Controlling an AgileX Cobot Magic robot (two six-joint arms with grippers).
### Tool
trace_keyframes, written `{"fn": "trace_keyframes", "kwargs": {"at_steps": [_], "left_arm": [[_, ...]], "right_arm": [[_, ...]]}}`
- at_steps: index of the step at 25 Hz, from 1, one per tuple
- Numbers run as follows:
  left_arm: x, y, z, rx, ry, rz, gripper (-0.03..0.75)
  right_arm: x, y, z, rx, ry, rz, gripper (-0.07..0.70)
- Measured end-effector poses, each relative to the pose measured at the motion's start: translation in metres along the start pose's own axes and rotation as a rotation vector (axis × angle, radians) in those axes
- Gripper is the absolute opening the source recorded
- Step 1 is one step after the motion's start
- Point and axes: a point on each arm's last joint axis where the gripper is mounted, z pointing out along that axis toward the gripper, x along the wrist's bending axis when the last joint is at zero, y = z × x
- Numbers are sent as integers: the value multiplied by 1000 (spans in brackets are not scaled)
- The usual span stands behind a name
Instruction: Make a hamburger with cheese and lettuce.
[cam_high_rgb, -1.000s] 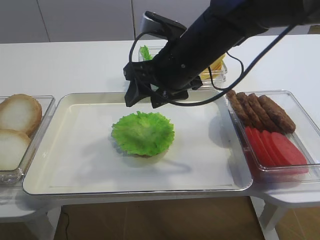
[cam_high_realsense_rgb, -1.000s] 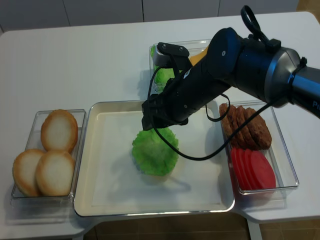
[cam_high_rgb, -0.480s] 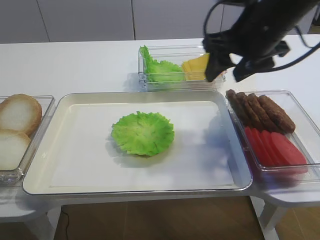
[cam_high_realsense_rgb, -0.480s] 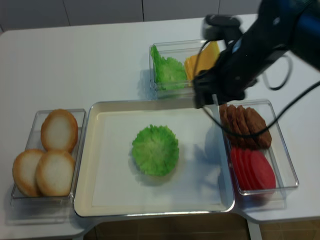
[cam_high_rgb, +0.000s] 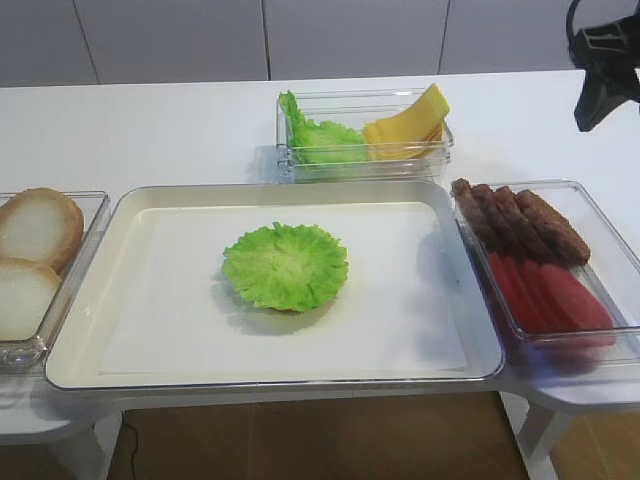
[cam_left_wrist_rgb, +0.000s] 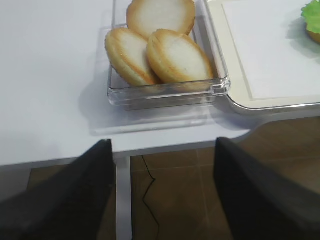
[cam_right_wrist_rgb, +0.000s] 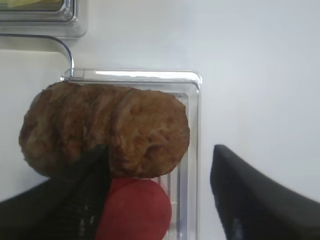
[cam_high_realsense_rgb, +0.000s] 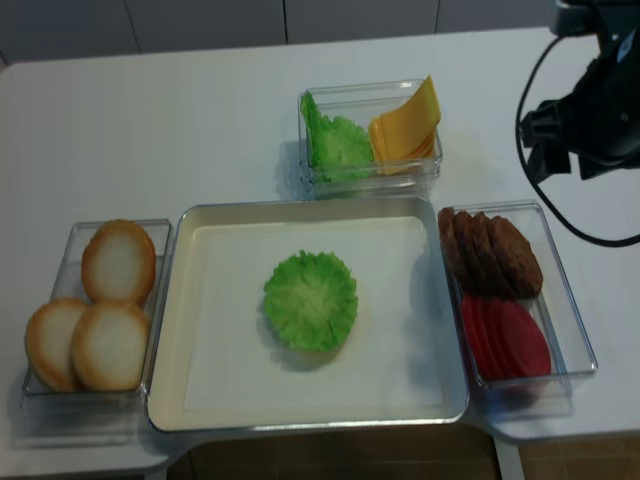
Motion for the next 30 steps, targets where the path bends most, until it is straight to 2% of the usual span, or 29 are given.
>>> {"fn": "trace_keyframes", "kwargs": {"at_steps": [4,9,14,19,23,30], "left_arm": [[0,0,0,0,0,0,468],[0,0,0,0,0,0,468],[0,0,0,0,0,0,468],[0,0,0,0,0,0,468],[0,0,0,0,0,0,468],[0,0,0,0,0,0,468]], "right_arm": [[2,-17,-24,-12,0,2,470],[3,-60,-60,-55,-2,10,468],[3,-115,-81,-121,-2,70,468],[2,-173,-99,-207,1,75,468],[2,-213,-115,-322,10,66,468],[2,-273,-133,-467,22,46,468]]}}
